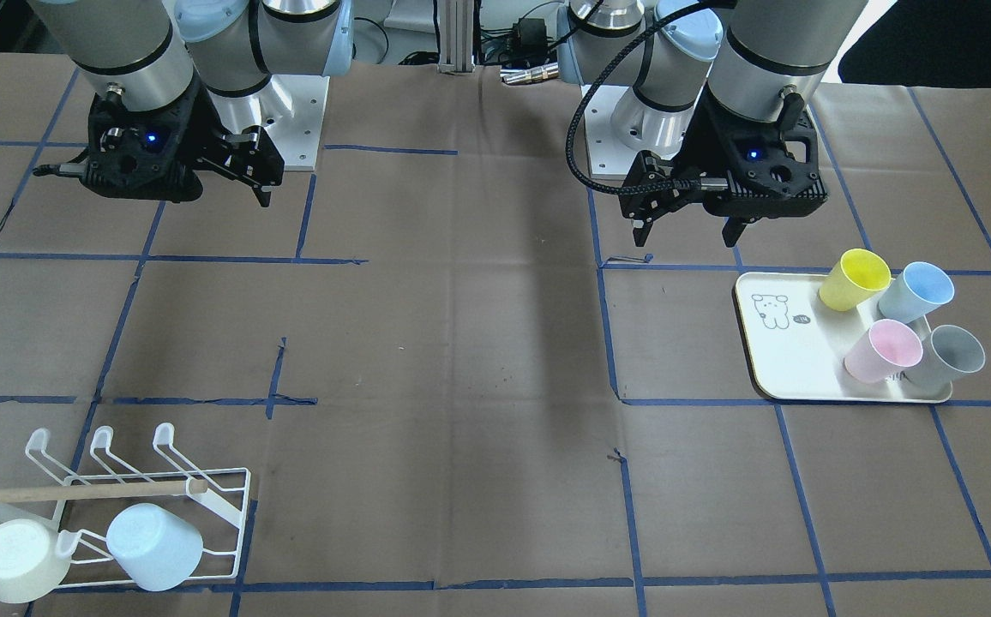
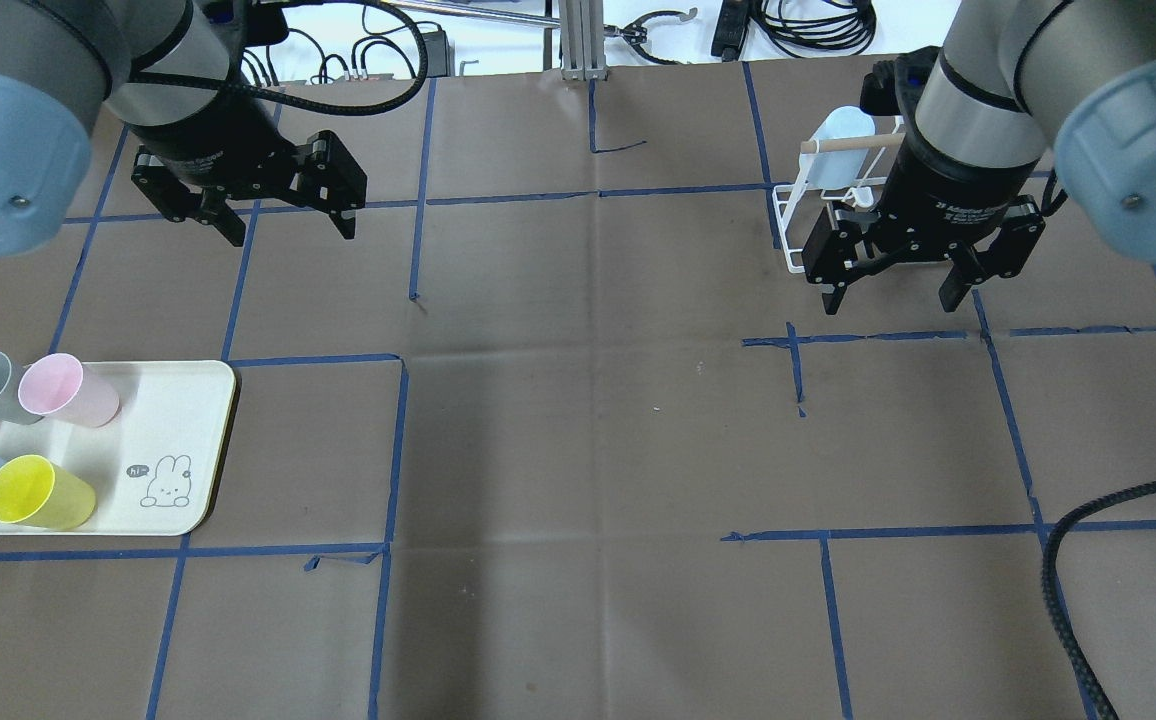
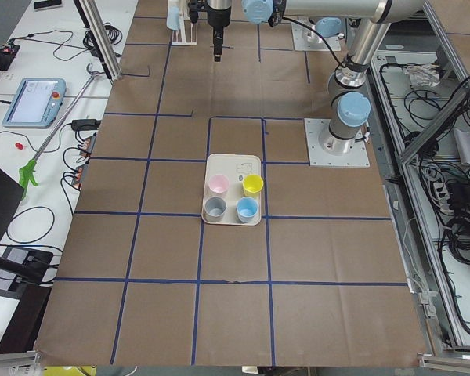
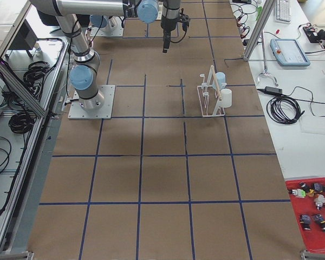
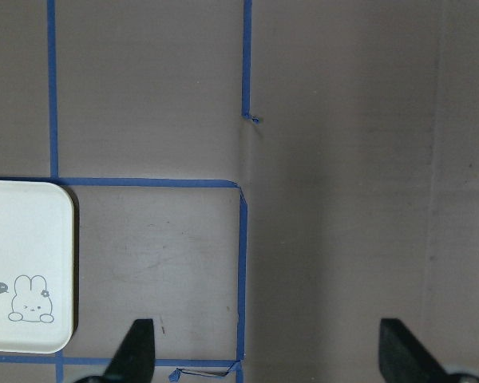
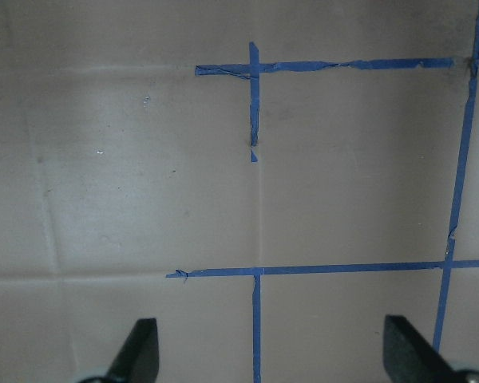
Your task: Transfer IKEA cup to right arm and place on rack
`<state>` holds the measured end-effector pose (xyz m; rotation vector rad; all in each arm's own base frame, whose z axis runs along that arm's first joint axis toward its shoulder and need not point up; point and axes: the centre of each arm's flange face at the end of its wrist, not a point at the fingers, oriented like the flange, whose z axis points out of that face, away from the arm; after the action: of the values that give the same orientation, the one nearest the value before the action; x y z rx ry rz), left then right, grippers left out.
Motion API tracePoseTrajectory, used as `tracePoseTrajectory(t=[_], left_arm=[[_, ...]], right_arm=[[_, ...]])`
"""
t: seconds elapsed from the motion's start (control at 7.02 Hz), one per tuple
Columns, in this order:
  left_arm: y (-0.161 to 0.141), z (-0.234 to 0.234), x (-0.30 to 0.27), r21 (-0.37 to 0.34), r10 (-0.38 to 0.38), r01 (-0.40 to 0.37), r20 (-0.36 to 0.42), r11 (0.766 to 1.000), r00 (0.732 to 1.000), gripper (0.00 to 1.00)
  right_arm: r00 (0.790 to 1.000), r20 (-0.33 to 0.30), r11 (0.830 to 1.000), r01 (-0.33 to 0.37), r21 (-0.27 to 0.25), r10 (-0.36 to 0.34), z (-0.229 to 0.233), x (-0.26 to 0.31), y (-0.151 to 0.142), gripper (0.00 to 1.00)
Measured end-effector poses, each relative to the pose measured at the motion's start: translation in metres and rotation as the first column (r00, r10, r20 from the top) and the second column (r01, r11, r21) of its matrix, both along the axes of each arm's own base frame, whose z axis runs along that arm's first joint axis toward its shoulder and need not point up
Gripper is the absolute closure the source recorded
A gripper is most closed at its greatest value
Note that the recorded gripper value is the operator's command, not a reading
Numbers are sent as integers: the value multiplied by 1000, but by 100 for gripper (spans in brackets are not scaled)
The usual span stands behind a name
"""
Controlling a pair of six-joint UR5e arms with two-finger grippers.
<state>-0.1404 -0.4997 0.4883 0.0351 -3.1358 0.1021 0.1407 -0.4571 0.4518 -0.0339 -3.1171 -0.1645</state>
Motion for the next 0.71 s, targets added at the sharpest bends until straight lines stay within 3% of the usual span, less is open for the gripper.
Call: tracePoseTrajectory(t=[0.71], left_arm=[[0, 1, 0, -1, 0, 0, 0, 1000, 1000, 0]], right_arm=[[1000, 10, 999, -5, -46, 5, 7, 10, 11, 0]])
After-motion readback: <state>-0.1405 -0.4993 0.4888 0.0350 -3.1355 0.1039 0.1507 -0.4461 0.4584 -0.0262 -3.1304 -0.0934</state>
